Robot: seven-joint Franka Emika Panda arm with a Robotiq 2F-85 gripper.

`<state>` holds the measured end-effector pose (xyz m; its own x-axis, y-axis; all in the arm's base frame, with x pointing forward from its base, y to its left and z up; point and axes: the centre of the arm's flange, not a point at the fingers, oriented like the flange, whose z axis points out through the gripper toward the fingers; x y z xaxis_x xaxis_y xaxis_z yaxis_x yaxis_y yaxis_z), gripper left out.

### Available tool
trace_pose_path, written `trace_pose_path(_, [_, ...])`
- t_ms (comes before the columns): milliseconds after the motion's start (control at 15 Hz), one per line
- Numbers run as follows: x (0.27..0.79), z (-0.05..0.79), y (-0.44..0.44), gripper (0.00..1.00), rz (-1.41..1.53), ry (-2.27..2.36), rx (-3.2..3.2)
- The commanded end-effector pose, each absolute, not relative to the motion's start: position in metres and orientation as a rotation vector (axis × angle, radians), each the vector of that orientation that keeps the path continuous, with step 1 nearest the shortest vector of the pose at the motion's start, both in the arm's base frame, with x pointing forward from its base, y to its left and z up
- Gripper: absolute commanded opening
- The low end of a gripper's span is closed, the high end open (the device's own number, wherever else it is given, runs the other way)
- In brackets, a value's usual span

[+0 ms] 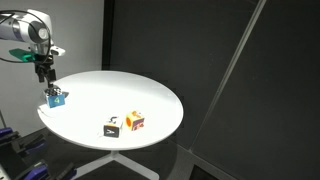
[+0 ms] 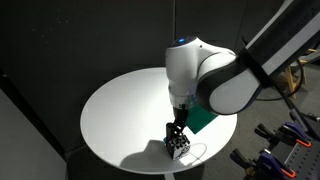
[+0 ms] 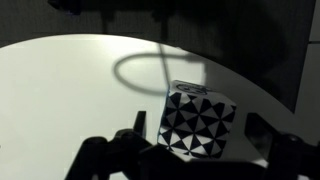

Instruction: Place the left white and black block next to the right one

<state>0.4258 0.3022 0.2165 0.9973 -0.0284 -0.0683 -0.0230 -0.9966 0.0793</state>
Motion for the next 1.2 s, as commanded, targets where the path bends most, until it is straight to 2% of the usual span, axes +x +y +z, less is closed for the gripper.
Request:
trace_pose_path(0, [0.433,0.205,0.305,1.00,-0.091,-0.063,3.065])
trace_pose_path(1133, [0.446,0.178,0.311,1.00,-0.034,-0.008,3.090])
